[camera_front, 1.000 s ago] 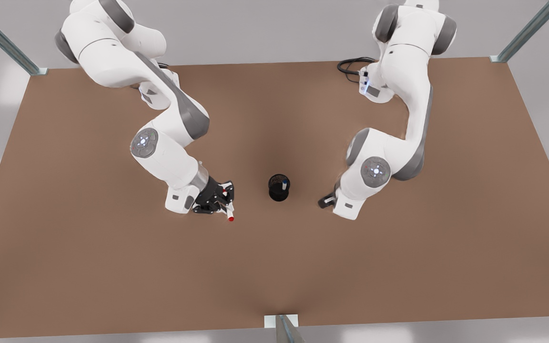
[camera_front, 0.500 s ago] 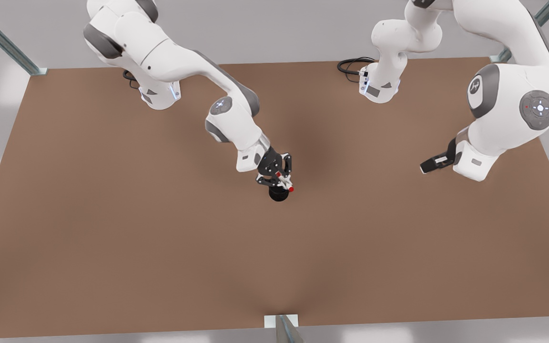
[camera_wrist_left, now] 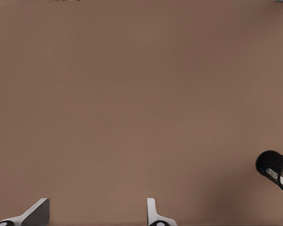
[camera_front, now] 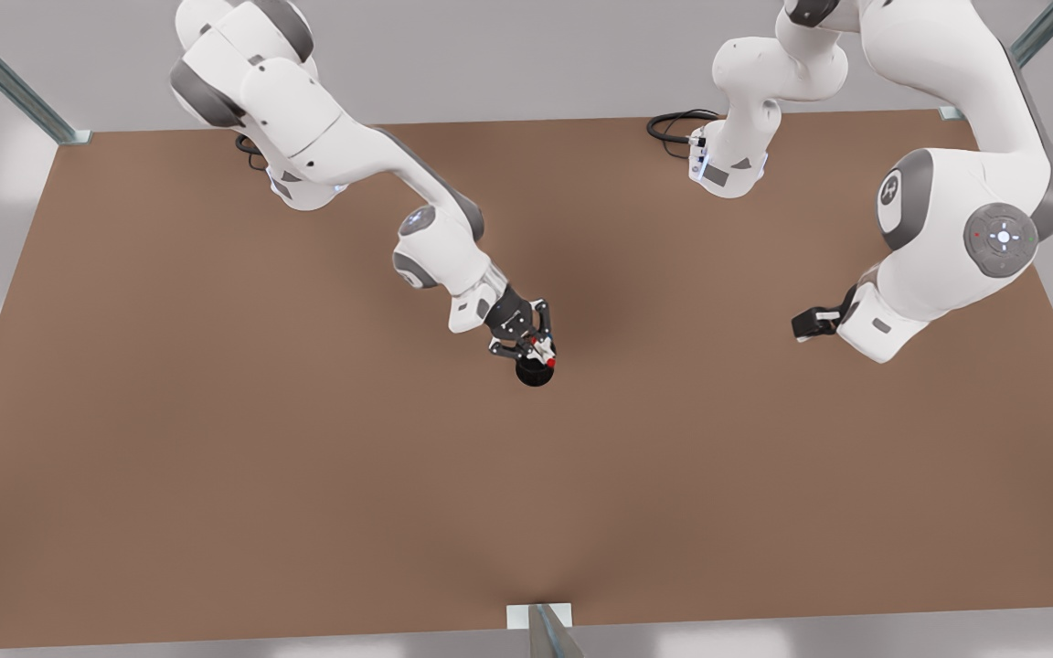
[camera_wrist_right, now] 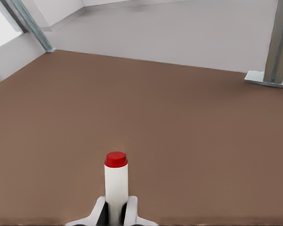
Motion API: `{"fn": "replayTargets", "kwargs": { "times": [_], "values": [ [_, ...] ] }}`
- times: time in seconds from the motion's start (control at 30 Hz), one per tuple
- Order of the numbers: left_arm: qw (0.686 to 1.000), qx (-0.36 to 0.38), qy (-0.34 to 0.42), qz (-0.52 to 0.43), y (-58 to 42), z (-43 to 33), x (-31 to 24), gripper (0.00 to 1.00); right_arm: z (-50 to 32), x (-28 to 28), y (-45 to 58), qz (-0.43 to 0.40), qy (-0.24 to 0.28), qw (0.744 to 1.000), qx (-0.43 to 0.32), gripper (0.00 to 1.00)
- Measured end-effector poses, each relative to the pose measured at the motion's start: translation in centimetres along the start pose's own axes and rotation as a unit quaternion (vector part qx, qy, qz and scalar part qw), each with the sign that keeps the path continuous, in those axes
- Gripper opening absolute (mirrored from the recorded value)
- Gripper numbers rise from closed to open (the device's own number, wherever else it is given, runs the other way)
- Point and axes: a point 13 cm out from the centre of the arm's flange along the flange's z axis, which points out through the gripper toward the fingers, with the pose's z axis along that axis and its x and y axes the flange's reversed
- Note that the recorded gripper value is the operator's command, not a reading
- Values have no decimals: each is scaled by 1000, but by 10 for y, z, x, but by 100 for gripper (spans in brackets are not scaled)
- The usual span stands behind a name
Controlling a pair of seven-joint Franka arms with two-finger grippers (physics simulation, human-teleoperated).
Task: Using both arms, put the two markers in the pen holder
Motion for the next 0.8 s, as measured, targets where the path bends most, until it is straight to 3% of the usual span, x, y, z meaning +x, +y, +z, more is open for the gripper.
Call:
{"fn": "replayTargets", "kwargs": {
  "times": [0.03, 0.07, 0.1, 0.2, 0.3, 0.37, 0.4, 0.5, 0.57, 0.67, 0.8],
  "values": [
    [1000, 0, 0, 5, -1, 0, 0, 100, 9, 18, -3, -7, 5, 1000, 5, 34],
    [1000, 0, -1, 10, -1, -1, 0, 100, 18, 34, -1, -13, 8, 1000, 5, 86],
    [1000, 0, -1, 15, -1, 0, 0, 100, 24, 41, 5, -14, 5, 1000, 3, 100],
    [1000, 0, -1, 28, -3, 0, 0, 100, 13, 4, 6, -6, -39, 999, 2, 100],
    [999, 0, 0, 40, -5, 0, 1, 100, -102, -179, -63, 18, -126, 989, 73, 100],
    [999, -1, 0, 46, -6, 0, 1, 100, -195, -251, -150, 65, -126, 978, 151, 100],
    [999, -1, 0, 49, -6, -1, 1, 100, -241, -260, -202, 108, -108, 970, 189, 100],
    [998, 0, 0, 58, -6, -2, 2, 100, -336, -207, -338, 223, -3, 934, 279, 100],
    [998, 0, 0, 64, -6, -1, 2, 100, -356, -165, -381, 268, 75, 913, 297, 100],
    [997, -1, 3, 73, -7, 0, 3, 100, -349, -129, -364, 271, 170, 903, 287, 100],
    [996, -2, 11, 85, -12, 6, 4, 100, -339, -98, -343, 258, 245, 894, 270, 100]
  ]
}}
